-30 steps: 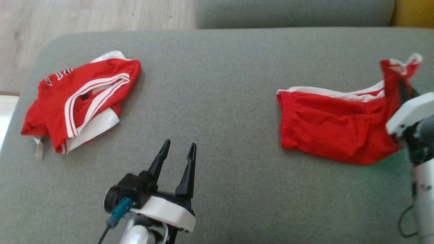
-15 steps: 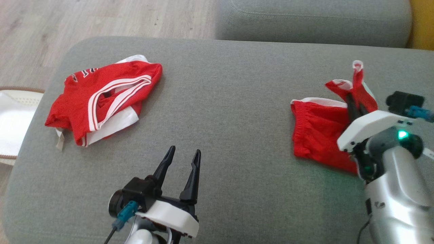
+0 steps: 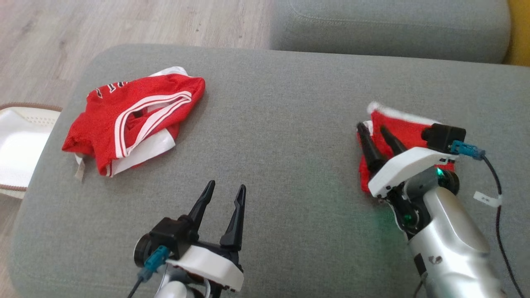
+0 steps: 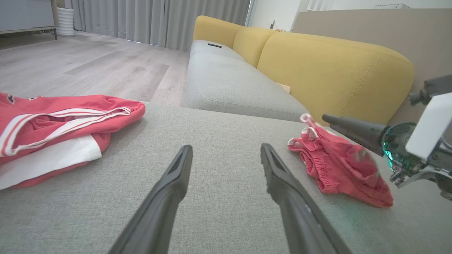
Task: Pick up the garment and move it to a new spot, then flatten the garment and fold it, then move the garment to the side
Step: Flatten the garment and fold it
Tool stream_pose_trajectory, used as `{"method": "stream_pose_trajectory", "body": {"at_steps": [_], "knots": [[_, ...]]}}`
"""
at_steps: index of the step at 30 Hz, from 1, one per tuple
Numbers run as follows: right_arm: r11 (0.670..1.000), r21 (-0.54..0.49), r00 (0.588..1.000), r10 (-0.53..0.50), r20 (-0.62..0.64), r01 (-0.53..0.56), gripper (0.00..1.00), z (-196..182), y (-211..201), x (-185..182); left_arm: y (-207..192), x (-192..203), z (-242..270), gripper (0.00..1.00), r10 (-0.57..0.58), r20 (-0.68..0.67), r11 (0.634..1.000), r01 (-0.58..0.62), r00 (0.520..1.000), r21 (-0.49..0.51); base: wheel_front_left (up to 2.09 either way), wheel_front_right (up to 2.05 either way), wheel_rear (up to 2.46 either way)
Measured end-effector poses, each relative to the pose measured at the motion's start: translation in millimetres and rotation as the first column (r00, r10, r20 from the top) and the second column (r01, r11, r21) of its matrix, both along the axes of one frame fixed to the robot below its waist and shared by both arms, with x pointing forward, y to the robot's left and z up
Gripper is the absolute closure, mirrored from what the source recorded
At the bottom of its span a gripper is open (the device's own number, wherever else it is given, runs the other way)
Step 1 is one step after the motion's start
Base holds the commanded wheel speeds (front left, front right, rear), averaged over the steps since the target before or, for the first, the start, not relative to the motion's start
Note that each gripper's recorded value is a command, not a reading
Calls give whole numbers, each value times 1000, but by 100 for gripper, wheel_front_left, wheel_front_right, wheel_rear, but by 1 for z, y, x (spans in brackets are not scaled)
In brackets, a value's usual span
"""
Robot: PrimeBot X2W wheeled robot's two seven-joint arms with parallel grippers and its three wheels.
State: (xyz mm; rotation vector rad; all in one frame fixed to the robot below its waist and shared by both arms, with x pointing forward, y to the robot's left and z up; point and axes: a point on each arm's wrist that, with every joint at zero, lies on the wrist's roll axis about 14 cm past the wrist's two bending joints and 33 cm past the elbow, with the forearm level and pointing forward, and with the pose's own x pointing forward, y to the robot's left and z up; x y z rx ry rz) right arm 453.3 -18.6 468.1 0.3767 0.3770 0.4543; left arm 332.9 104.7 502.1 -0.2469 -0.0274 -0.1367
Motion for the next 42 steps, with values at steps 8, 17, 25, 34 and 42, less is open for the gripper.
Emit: {"method": "stream_pose_trajectory", "body": {"at_steps": [8,17,25,34,42], "knots": [[1000,30,997,-10,79,7,0,0,-7,-33,1,-7,-3,0,12,-11,1000,-13,1000,-12,0,0,0],[988,8,987,-151,56,151,0,-21,-74,-64,6,-8,-7,0,29,-23,999,-30,999,-12,0,0,0],[983,-45,961,-164,224,178,0,8,-85,-62,12,-10,0,0,47,2,999,-47,999,-10,0,0,0],[961,-151,885,-143,443,231,0,39,-102,-76,37,-19,0,0,114,18,992,-115,993,45,0,0,0],[936,-145,853,-218,475,320,0,43,-123,-103,38,-27,12,0,106,70,990,-111,992,83,0,0,0]]}}
